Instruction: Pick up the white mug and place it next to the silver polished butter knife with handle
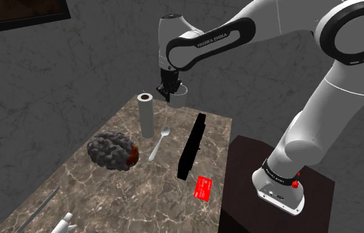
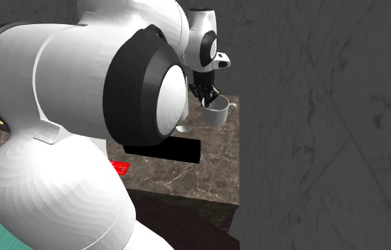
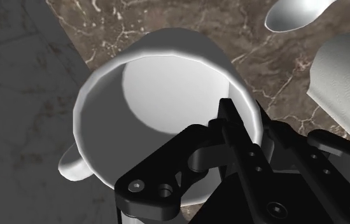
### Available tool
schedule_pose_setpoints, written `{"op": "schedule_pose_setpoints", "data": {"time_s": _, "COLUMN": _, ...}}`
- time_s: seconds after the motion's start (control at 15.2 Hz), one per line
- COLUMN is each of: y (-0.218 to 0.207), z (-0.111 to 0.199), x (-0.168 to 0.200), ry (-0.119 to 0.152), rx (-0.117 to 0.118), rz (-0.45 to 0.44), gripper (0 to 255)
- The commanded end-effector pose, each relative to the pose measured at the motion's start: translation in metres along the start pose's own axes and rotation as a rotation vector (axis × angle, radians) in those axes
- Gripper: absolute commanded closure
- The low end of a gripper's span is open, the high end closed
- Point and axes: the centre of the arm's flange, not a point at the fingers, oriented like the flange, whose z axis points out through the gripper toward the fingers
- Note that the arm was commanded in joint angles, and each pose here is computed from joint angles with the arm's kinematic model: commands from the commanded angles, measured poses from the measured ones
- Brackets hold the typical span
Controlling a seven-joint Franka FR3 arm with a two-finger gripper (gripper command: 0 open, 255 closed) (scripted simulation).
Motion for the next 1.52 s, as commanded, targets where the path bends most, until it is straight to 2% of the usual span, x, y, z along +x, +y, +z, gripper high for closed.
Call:
{"op": "schedule_pose_setpoints", "data": {"time_s": 0.0, "y": 0.000, "z": -0.011, "x": 0.001, "ry": 0.000, "rx": 0.000, "rz": 0.000, "gripper": 255}}
{"op": "schedule_pose_setpoints", "data": {"time_s": 0.59, "y": 0.003, "z": -0.056, "x": 0.003, "ry": 0.000, "rx": 0.000, "rz": 0.000, "gripper": 255}}
{"op": "schedule_pose_setpoints", "data": {"time_s": 1.45, "y": -0.157, "z": -0.067, "x": -0.059, "ry": 0.000, "rx": 0.000, "rz": 0.000, "gripper": 255}}
